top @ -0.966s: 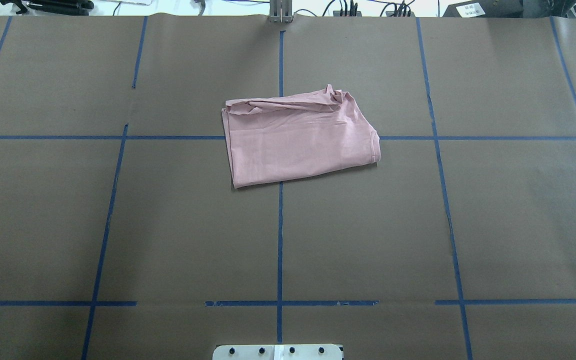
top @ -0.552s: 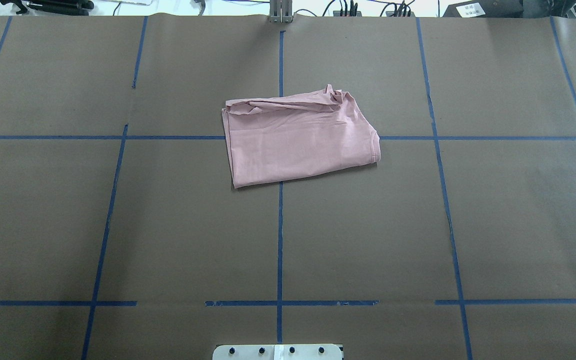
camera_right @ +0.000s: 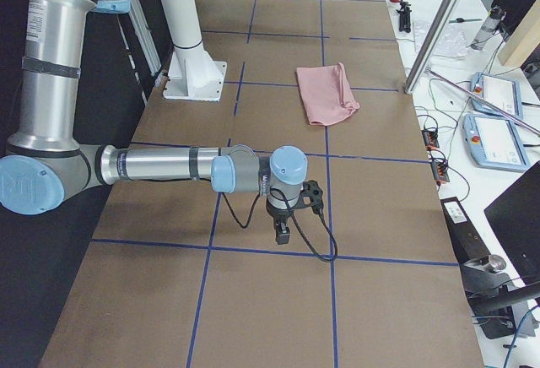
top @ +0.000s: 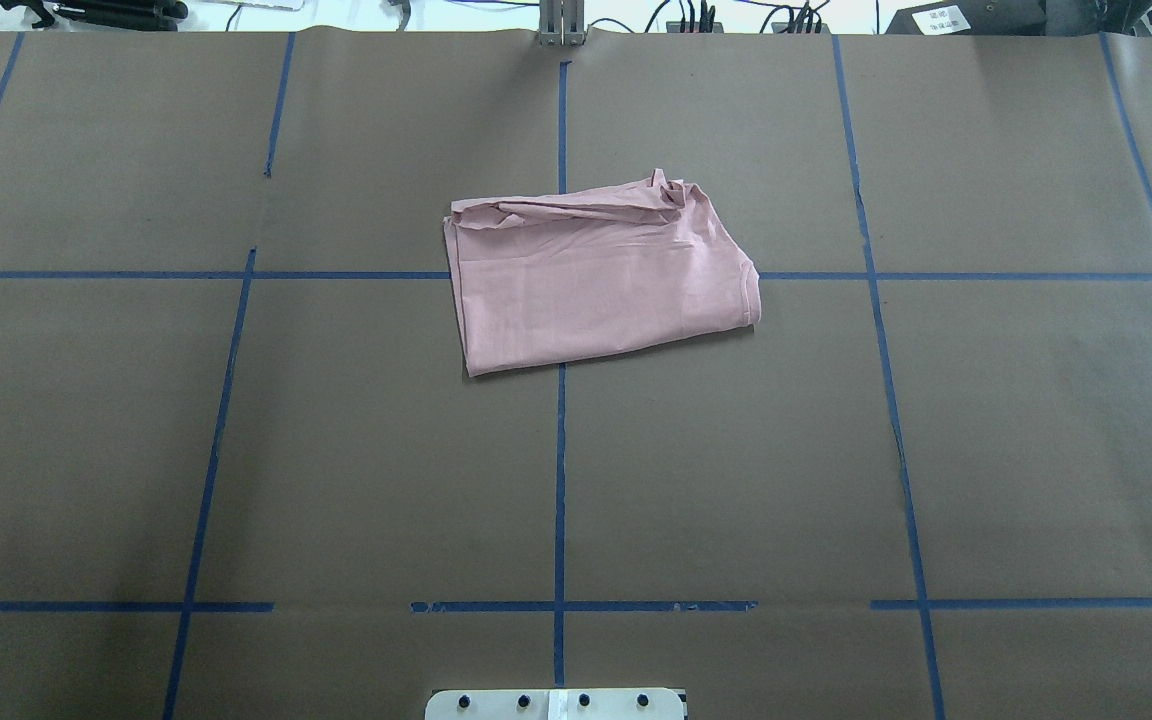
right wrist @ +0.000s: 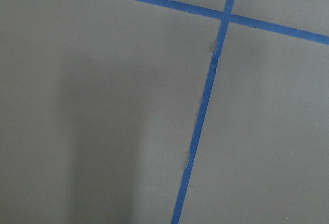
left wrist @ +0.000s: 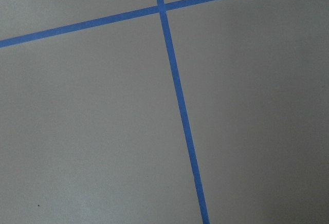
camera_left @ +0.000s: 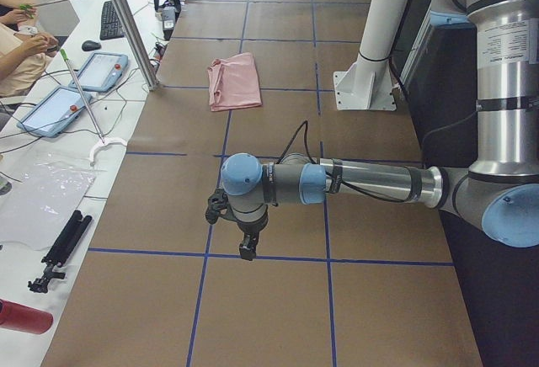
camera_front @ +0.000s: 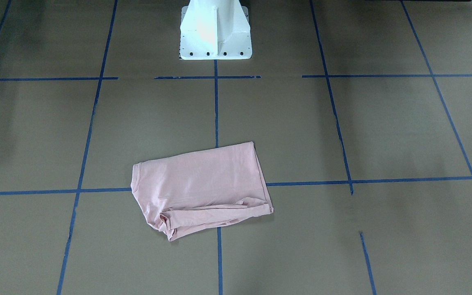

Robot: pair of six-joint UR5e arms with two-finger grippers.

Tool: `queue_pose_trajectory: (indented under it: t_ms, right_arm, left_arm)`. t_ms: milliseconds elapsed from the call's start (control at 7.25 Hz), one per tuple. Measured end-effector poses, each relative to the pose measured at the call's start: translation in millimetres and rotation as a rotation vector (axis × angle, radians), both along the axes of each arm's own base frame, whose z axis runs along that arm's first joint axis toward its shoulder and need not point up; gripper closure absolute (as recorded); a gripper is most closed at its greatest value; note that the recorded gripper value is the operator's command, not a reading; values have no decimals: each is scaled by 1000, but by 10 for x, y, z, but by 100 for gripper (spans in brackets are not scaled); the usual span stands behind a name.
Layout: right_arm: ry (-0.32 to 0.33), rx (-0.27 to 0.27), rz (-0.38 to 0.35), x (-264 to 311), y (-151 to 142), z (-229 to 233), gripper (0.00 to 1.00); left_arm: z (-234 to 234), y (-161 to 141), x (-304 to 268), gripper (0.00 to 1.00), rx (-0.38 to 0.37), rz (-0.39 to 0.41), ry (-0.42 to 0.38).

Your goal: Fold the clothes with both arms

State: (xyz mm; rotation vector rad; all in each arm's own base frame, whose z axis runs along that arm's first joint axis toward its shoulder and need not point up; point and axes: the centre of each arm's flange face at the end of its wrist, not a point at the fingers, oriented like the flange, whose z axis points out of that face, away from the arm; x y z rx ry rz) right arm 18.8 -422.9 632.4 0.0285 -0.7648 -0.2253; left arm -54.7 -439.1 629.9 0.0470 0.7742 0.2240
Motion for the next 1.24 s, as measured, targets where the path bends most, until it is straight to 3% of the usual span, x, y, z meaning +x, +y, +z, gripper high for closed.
queue_pose_trajectory:
  t_ms: [690,1241]
  right_arm:
    - [2,-15,-1,-7,-25,85,0]
    - [-5,19,-2,-13,-28,126,0]
  left_arm:
    - [-28,53,-18,0,1,-13,1]
    - [-335,191,-25,0,60,-14,6]
